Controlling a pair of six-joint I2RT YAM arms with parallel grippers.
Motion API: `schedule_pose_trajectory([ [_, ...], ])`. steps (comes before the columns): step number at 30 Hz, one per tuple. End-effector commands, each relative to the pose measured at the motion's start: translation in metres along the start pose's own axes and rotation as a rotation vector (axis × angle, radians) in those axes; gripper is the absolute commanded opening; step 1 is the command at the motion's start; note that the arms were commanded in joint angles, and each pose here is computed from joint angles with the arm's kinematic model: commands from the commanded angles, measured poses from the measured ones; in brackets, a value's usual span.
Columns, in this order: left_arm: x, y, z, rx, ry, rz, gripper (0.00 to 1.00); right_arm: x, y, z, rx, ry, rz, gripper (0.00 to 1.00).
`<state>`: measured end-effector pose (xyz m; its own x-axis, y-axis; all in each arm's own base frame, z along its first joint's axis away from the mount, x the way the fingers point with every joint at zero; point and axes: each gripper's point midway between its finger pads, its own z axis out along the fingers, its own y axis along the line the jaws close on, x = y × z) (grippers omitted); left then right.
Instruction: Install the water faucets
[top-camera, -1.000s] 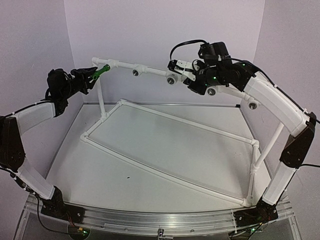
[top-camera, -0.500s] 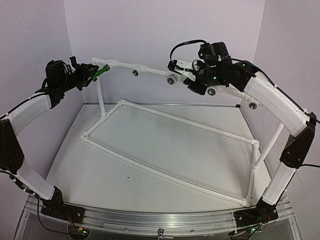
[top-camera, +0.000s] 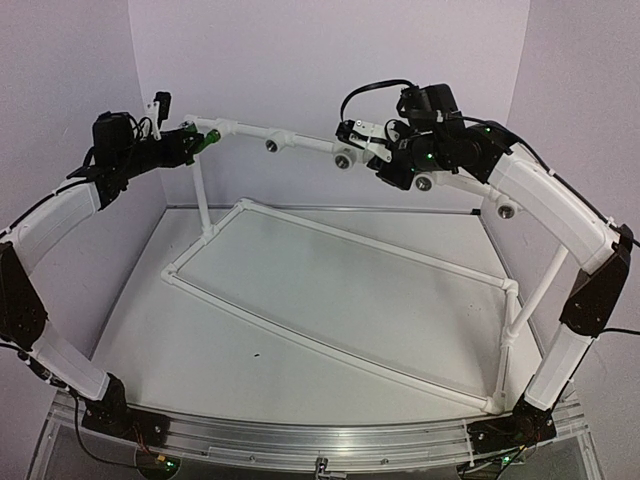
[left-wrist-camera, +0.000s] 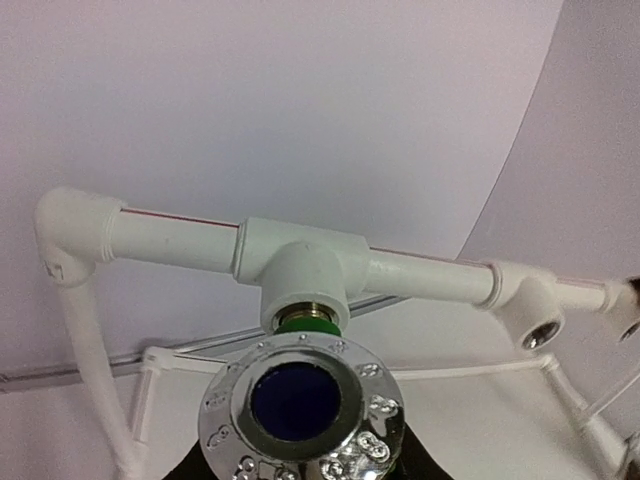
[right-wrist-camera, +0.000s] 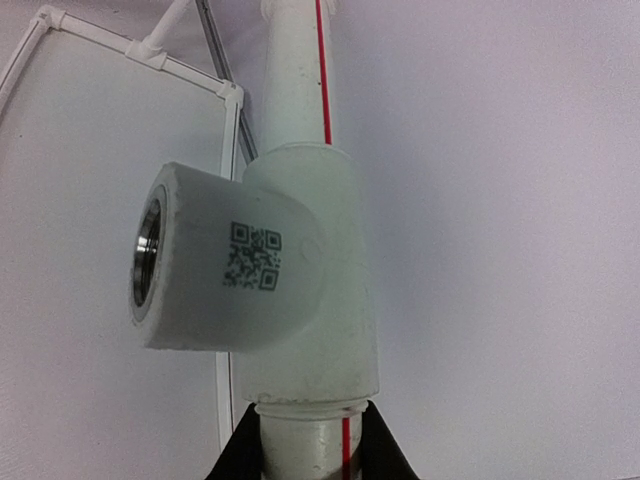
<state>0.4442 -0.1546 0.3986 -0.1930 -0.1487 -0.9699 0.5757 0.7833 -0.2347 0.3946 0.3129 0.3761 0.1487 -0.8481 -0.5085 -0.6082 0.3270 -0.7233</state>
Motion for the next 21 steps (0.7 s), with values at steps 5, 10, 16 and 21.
schedule_pose_trajectory([
  [5,0.017,-0.032,0.003,0.007,0.103,0.608,0.05,-0.010,0.028,-0.016,-0.110,-0.030,0.018,0.00],
  [10,0.038,-0.028,0.003,-0.015,0.182,0.876,0.08,-0.010,0.028,-0.015,-0.109,-0.026,0.015,0.00],
  [16,0.054,-0.015,-0.003,-0.056,0.241,1.138,0.09,-0.010,0.029,-0.013,-0.111,-0.024,0.013,0.00],
  [21,0.061,-0.002,-0.007,-0.100,0.286,1.369,0.10,-0.010,0.029,-0.010,-0.113,-0.022,0.011,0.00],
])
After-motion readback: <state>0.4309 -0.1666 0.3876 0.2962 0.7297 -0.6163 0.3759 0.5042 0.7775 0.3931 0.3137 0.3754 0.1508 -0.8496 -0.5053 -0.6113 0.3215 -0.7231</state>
